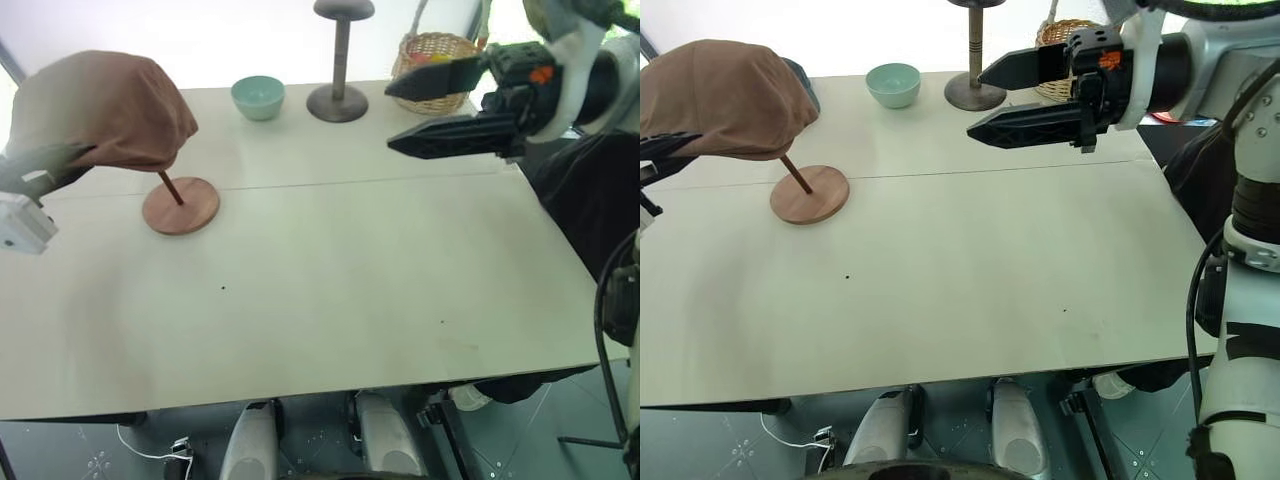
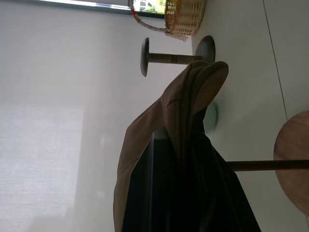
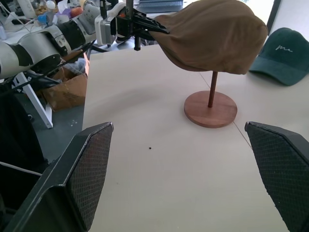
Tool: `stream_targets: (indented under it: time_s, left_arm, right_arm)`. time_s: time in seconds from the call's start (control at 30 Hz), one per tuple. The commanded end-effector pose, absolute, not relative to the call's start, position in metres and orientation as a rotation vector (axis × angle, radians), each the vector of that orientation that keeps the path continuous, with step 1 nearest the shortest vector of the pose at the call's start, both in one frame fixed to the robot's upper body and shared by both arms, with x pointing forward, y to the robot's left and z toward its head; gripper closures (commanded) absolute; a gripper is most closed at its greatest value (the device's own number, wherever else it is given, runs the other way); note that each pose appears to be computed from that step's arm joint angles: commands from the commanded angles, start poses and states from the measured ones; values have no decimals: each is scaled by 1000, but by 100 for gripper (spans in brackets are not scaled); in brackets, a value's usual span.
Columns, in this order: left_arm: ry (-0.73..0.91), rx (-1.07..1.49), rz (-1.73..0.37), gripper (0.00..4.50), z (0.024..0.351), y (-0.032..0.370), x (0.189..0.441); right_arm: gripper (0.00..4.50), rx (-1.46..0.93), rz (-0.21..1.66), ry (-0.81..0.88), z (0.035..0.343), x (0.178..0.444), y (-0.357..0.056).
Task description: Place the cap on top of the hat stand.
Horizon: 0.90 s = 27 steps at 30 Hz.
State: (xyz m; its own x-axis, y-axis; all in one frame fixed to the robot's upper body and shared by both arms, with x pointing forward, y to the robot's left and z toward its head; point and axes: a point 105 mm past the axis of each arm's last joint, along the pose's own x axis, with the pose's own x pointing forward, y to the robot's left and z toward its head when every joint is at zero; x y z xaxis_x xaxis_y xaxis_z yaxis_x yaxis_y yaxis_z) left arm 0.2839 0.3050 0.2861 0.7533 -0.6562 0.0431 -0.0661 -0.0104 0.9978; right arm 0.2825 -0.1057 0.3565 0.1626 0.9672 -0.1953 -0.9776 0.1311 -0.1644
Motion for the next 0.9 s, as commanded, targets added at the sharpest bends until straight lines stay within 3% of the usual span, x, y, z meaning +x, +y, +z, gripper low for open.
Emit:
stream_targets:
  time_s: [0.03,0.17,0.2,0.6,0.8,0.9]
  left_arm:
    - [-646,1534,-463,287,300,311,278]
    - [-587,1536,-393,73,301,322,278]
    - [-555,1547,-373,37,299,325,279]
    - [-215,1544,64,37,279,308,271]
    - [-141,1459,209,37,274,305,278]
    - [-147,1421,262,127,278,304,281]
  right_arm:
    - [0,-314,1420,-23,373,277,-104]
    - [0,-305,1422,-23,372,277,-102]
    - [0,-300,1423,-24,372,278,-102]
    - [0,-228,1402,-34,371,283,-102]
    - [0,-213,1388,-32,369,282,-103]
    - [0,-205,1377,-32,369,282,-104]
